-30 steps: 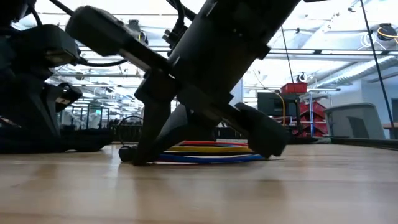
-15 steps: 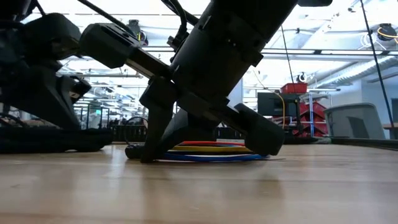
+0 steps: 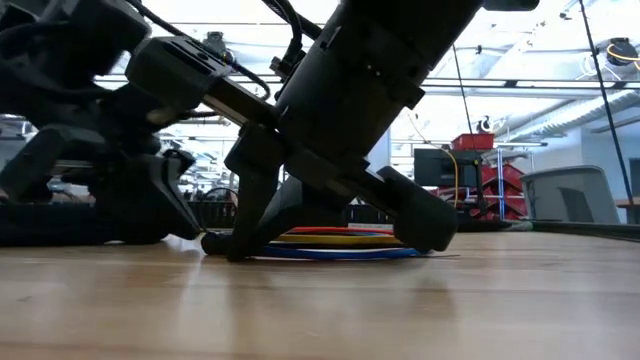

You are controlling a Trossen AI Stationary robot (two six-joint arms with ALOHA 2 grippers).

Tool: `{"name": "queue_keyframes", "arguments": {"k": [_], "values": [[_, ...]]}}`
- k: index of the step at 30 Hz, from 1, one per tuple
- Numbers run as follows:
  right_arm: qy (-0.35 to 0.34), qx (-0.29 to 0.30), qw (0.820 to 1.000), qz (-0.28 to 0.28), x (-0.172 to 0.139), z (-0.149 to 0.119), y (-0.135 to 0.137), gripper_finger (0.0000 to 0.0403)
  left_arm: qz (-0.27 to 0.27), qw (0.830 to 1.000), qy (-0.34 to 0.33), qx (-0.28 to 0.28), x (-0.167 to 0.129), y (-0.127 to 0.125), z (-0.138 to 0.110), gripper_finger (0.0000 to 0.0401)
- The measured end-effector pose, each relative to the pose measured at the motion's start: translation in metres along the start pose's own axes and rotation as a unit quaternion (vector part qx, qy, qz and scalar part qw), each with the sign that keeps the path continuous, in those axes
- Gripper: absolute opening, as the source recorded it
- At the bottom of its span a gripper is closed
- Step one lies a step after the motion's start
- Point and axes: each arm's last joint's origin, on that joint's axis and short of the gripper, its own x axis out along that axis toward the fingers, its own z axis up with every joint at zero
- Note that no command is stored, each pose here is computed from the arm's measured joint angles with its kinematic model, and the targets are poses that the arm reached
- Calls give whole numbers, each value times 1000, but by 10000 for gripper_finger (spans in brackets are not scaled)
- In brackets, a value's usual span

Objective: Ziptie cables
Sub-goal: Wrap the cable wires using a zip tie

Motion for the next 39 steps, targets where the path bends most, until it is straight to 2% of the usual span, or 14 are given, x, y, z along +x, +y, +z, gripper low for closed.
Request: {"name": "queue_keyframes", "arguments": {"k": [6, 13, 23, 30, 39], "values": [[-2, 2, 1000, -2, 2, 3, 0, 0, -37, 999, -14, -3, 9, 1, 1, 0], [-6, 10, 1000, -4, 6, 9, 1, 0, -29, 998, -55, 16, 11, 2, 7, 0], [-4, 28, 1000, 4, 7, 9, 3, 0, -13, 998, -54, 24, 14, 11, 8, 0], [-4, 30, 1000, 4, 7, 10, 3, 0, -51, 997, -33, 40, 23, 7, -1, 0], [-7, 34, 999, 1, 10, 14, 3, 0, -63, 997, -51, 6, 36, 1, -8, 0]]}}
